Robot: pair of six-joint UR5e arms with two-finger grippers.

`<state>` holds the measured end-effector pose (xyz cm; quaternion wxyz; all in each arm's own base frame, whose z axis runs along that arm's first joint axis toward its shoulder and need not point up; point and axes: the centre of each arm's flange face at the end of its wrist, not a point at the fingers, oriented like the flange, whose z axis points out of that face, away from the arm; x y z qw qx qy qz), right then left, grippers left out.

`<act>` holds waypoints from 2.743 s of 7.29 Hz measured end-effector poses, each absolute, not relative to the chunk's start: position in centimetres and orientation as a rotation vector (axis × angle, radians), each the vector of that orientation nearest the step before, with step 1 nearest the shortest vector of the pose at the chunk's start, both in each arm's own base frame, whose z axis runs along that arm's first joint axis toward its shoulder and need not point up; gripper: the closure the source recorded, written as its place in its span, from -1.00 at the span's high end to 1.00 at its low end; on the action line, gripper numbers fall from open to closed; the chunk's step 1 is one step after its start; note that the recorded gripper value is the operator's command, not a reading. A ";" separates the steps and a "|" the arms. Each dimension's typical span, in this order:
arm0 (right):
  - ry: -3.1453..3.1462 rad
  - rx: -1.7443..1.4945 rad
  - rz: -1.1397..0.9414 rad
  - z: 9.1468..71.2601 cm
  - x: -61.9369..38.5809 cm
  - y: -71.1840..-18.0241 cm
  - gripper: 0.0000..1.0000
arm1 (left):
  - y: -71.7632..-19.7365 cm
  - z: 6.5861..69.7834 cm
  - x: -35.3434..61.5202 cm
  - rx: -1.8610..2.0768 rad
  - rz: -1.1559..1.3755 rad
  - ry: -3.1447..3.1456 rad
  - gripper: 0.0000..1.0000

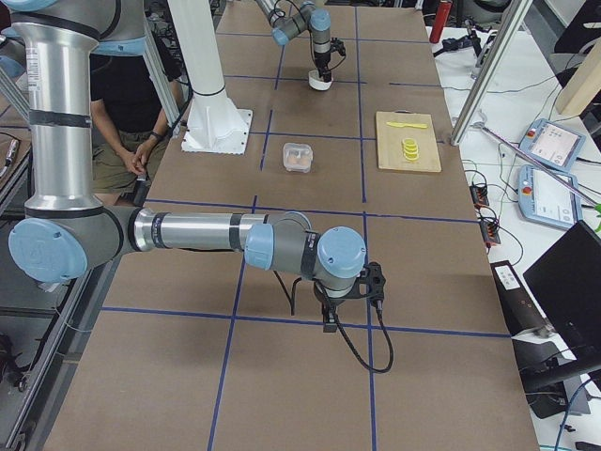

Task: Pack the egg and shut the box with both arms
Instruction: 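Lift the brown egg out of the white bowl with the left gripper, then carry the egg with the left gripper over the plastic egg carton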

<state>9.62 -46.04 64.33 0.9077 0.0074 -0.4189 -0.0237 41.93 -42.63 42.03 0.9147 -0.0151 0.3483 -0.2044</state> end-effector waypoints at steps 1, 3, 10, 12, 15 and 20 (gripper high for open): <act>-0.865 0.016 -0.049 64.3 9.6 -46.1 1.00 | -42.6 42.0 41.9 -0.031 -0.421 0.717 0.37; -0.865 0.017 -0.049 64.3 9.6 -46.1 1.00 | -42.7 41.8 41.8 -0.029 -0.422 0.721 -0.27; -0.864 0.014 -0.049 64.3 9.6 -46.1 1.00 | -42.0 39.0 39.7 -0.018 -0.430 0.737 -0.90; -0.864 0.014 -0.049 64.3 9.6 -46.1 1.00 | -41.0 36.0 38.3 -0.023 -0.433 0.726 -1.00; -0.864 0.014 -0.049 64.3 9.6 -46.1 1.00 | -42.1 28.6 40.4 -0.013 -0.449 0.826 -1.00; -0.862 0.015 -0.041 64.1 9.6 -46.2 1.00 | -41.1 18.2 50.5 -0.122 -0.540 1.239 -1.00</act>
